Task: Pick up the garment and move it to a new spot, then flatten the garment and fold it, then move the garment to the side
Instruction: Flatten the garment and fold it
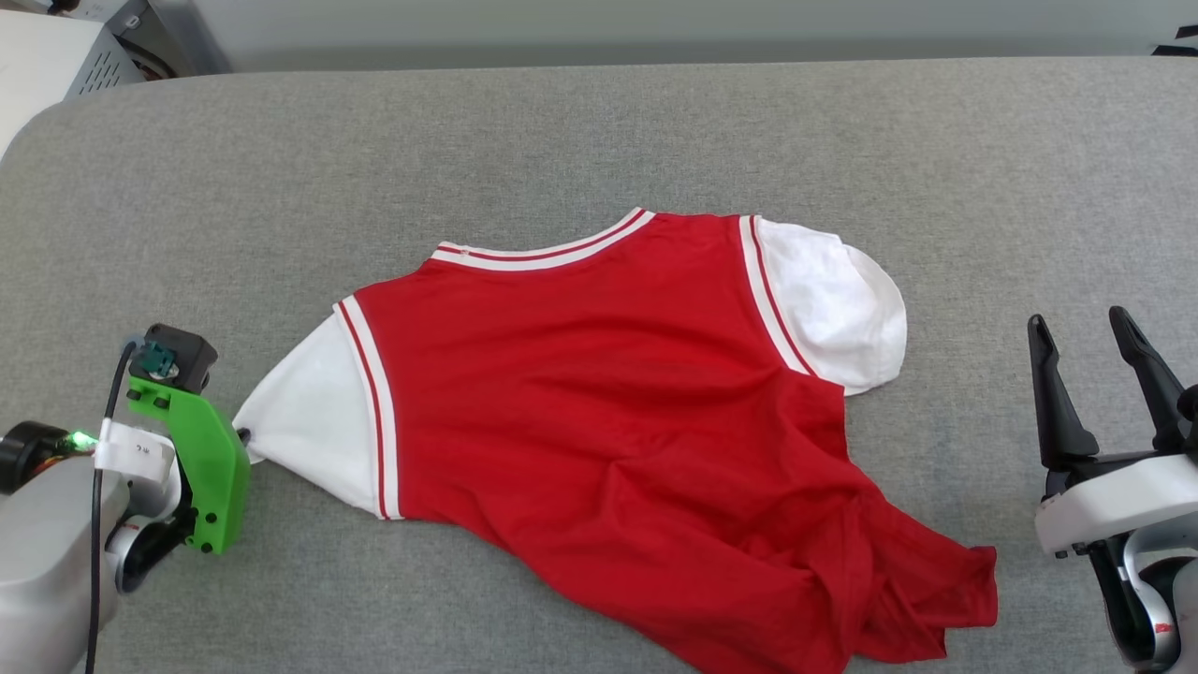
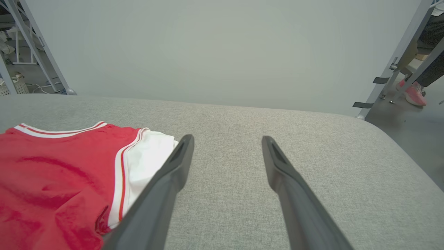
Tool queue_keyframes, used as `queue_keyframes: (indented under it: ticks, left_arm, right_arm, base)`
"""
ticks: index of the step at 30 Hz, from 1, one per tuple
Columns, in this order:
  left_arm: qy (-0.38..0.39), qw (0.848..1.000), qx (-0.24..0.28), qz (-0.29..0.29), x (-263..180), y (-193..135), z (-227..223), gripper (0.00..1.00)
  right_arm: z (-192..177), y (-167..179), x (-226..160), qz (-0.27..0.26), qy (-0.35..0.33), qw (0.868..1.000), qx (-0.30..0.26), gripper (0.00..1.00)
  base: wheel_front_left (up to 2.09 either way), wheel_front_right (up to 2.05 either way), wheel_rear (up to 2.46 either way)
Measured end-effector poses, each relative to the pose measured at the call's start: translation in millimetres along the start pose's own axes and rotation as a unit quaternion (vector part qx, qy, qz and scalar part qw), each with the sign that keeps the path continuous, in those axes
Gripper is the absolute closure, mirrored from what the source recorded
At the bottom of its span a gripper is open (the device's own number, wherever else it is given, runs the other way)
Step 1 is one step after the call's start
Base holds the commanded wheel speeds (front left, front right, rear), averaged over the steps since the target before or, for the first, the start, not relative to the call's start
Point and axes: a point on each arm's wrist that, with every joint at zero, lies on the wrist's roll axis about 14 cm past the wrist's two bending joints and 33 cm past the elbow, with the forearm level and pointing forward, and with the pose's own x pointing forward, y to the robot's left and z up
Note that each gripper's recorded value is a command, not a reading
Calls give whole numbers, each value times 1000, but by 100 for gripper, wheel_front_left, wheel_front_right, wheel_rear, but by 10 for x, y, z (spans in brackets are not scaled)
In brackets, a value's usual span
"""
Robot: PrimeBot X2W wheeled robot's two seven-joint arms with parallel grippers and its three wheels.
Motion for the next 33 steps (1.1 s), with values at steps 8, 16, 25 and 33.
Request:
queue_keyframes:
  ticks: [8,16,25,33]
  left_arm:
    - [-106,994,-23,16,-39,-130,252,0]
    - [-296,950,-24,94,-394,-130,762,0]
    - [-429,883,-25,190,-1053,-151,1078,0]
    - [-472,849,-53,231,-1312,-364,964,0]
  right_arm:
    - [44,-6,-18,1,0,1000,-4,0]
    - [566,48,313,43,-38,997,-58,0]
    - [230,491,554,159,132,973,-102,0]
    - [-449,557,498,202,317,920,-114,0]
  base:
    - [0,0,0]
    - [0,0,0]
    - [0,0,0]
    - [0,0,0]
